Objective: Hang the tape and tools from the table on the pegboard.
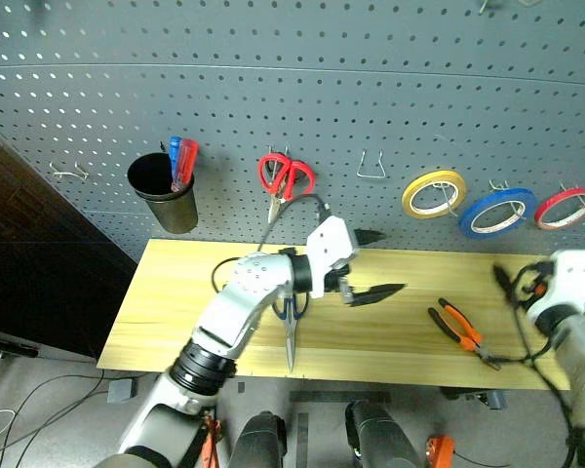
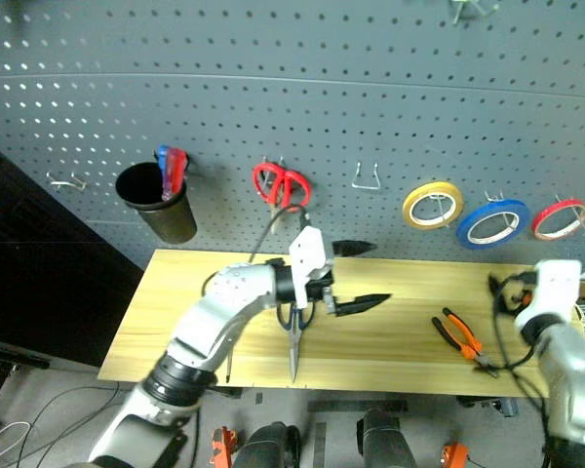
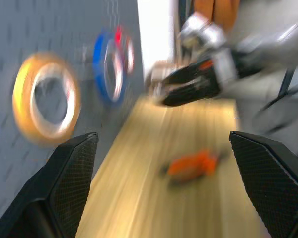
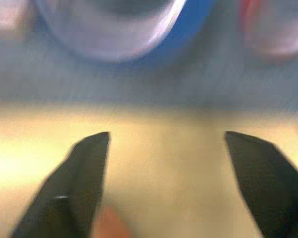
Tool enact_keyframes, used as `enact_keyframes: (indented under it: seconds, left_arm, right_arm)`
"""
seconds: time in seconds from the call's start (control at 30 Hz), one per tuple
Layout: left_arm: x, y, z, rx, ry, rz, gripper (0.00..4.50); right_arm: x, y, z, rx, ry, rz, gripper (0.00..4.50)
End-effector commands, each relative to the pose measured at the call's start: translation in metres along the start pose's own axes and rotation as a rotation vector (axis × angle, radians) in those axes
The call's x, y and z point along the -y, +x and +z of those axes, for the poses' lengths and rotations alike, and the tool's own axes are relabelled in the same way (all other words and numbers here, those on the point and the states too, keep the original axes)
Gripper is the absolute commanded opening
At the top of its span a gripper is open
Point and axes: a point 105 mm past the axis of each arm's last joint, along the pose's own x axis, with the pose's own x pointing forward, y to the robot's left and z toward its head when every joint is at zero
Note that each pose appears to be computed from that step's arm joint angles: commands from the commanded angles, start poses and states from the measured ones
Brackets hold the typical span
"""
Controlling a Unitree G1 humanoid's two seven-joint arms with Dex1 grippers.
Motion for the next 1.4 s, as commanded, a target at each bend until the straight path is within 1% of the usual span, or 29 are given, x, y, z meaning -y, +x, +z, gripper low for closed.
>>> enact_keyframes:
  seconds: [0.03,0.1,0.2,0.47,0.6,0.73,0.97,1.07,1.17,1.2,1.3,1.4]
  left_arm:
    - [-0.002,-0.013,-0.008,-0.036,0.092,-0.028,4.50]
    - [-0.004,-0.018,-0.014,-0.056,0.092,-0.025,4.50]
    - [-0.004,-0.020,-0.015,-0.051,0.070,-0.007,4.50]
    - [0.015,-0.020,-0.015,-0.047,0.070,-0.042,4.50]
    - [0.015,-0.020,-0.014,-0.046,0.063,-0.036,4.50]
    - [0.015,-0.020,-0.013,-0.046,0.062,-0.034,4.50]
    - [0.015,-0.018,-0.012,-0.041,0.058,-0.029,4.50]
    - [0.016,-0.019,-0.013,-0.038,0.053,-0.030,4.50]
    - [0.019,-0.019,-0.013,-0.029,0.039,-0.044,4.50]
    - [0.022,-0.020,-0.012,-0.016,0.021,-0.059,4.50]
    - [0.027,-0.025,-0.012,0.014,-0.034,-0.070,4.50]
    - [0.021,-0.034,-0.014,0.046,-0.059,0.002,4.50]
  right_arm:
    - [-0.023,-0.009,-0.009,-0.092,-0.014,0.074,4.35]
    - [-0.035,-0.010,-0.021,-0.167,-0.012,0.142,4.35]
    - [-0.029,-0.002,-0.030,-0.243,-0.052,0.147,4.35]
    - [-0.008,0.024,-0.051,-0.411,-0.367,0.230,4.35]
    - [-0.007,0.033,-0.055,-0.437,-0.402,0.302,4.35]
    - [0.000,0.046,-0.055,-0.450,-0.408,0.295,4.35]
    - [0.017,0.053,-0.069,-0.554,-0.419,0.271,4.35]
    - [0.020,0.053,-0.075,-0.586,-0.434,0.268,3.76]
    - [0.016,0.053,-0.081,-0.601,-0.423,0.285,2.80]
    - [0.014,0.054,-0.083,-0.603,-0.404,0.283,2.68]
    - [0.011,0.057,-0.081,-0.569,-0.350,0.262,2.68]
    - [0.003,0.060,-0.060,-0.441,-0.341,0.256,2.68]
